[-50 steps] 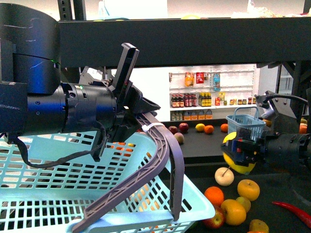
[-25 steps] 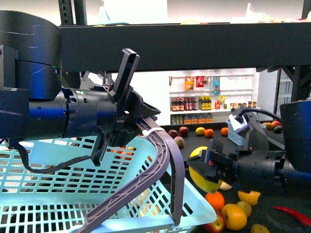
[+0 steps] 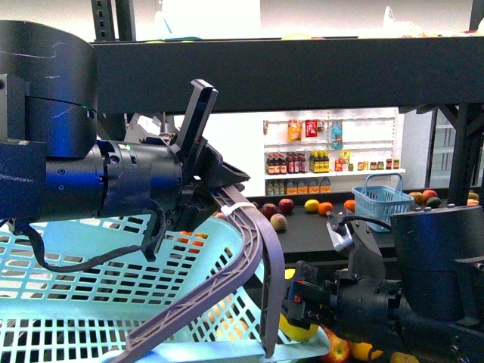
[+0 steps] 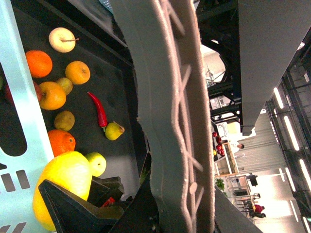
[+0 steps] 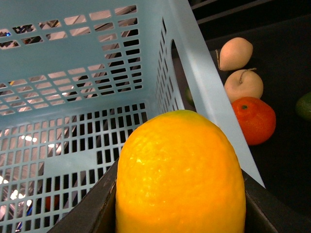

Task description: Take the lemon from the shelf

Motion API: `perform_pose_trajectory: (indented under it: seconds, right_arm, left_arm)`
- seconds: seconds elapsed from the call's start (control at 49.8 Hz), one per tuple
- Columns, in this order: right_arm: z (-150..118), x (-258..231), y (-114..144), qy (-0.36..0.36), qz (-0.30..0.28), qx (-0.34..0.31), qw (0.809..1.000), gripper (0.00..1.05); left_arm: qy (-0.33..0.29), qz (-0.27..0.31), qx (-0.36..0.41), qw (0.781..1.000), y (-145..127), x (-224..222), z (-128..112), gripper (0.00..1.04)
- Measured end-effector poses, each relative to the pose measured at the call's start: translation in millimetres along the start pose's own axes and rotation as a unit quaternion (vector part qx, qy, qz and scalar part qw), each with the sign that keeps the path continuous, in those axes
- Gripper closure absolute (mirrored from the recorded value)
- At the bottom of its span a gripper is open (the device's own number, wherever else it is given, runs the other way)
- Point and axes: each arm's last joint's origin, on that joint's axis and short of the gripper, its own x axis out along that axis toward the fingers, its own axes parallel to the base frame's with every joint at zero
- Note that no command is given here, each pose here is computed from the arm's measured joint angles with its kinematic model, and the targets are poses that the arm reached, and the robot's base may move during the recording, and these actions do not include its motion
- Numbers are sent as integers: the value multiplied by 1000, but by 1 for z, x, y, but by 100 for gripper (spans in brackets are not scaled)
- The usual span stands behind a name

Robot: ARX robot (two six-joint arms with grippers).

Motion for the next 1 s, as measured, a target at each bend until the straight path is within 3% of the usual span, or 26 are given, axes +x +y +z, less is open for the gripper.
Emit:
perform_pose_trajectory:
  seconds: [0.281, 0.522, 0.663, 0.843, 1.004]
  right_arm:
    - [0, 12, -4, -7, -11, 13, 1000, 56]
    - [1, 11, -1, -15, 14, 17, 1000, 9]
    - [6, 7, -11, -30, -3, 36, 999, 7]
    - [27, -2, -54, -86, -128, 71, 986, 7]
    - [28, -7, -111, -102, -276, 44, 955, 7]
  left_arm:
    - [-4, 3, 0, 1000, 0, 0, 0, 96]
    - [-3, 2, -1, 1000, 0, 0, 0, 96]
    - [-3, 2, -1, 1000, 0, 0, 0, 96]
    - [-1, 1, -3, 1000, 0, 0, 0, 96]
    - [-1, 1, -2, 1000, 0, 0, 0, 96]
